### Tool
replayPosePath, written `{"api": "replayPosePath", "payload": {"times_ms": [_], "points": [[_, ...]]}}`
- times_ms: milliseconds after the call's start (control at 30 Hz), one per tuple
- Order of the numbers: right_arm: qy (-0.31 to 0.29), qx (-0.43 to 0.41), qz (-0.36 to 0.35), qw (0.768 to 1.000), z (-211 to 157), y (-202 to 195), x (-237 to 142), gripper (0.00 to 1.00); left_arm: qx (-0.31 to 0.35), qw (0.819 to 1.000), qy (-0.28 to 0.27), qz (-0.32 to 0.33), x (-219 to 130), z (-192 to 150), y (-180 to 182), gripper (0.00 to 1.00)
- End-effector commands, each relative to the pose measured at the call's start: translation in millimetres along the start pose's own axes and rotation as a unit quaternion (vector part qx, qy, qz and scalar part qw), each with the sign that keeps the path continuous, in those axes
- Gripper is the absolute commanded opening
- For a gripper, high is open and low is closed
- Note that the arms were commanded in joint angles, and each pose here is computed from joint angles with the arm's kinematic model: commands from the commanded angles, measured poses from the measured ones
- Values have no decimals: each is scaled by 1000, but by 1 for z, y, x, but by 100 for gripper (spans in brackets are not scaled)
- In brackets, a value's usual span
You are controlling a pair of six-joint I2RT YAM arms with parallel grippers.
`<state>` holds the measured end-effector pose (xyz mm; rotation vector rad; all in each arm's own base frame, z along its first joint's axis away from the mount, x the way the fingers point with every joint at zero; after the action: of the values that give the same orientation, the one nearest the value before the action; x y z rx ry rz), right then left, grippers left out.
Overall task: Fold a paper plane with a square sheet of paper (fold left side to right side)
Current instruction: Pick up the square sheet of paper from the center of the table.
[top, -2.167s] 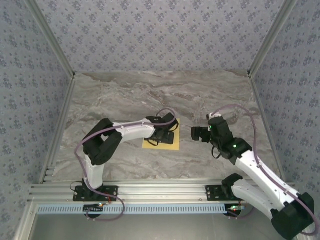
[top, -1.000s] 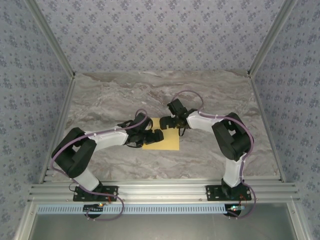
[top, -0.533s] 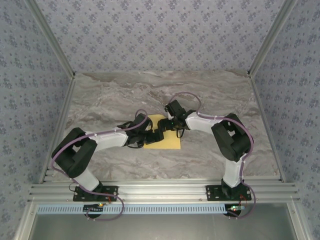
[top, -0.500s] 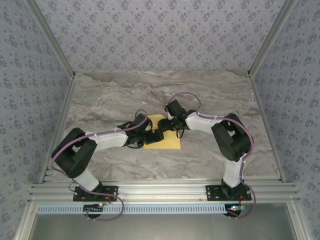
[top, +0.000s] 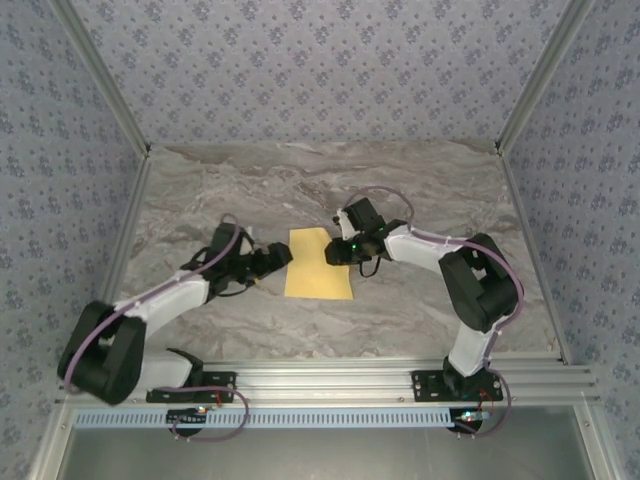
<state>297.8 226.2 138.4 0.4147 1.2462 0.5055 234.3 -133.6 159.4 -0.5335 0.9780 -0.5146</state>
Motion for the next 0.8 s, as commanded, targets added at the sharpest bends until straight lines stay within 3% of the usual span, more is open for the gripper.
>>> {"api": "replayPosePath", "payload": {"times_ms": [0, 167, 400, 767], "points": [[10, 15, 95, 995, 3, 10, -15, 26, 12, 998, -20, -57, -26, 3, 4, 94], [-5, 32, 189, 981, 8, 16, -48, 25, 22, 989, -78, -123, -59, 10, -1, 98], [-26, -10, 319, 947, 8, 38, -135, 24, 111, 960, -143, -214, -104, 35, -48, 98], [-57, -99, 420, 900, -22, 94, -232, 23, 206, 908, -186, -313, -140, 65, -102, 98]]}}
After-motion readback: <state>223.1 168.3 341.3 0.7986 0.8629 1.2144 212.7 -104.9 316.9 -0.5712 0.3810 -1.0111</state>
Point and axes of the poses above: each hand's point on the last joint's axis, 136 mm out from that joint toward the fingers, its own x axis out along the fingers, its own y axis along the line the jaws close on, z = x × y, the point moved 10 cm from there along -x, back along the fingers, and after that the axes turned 14 degrees about x, right-handed, at the moved point
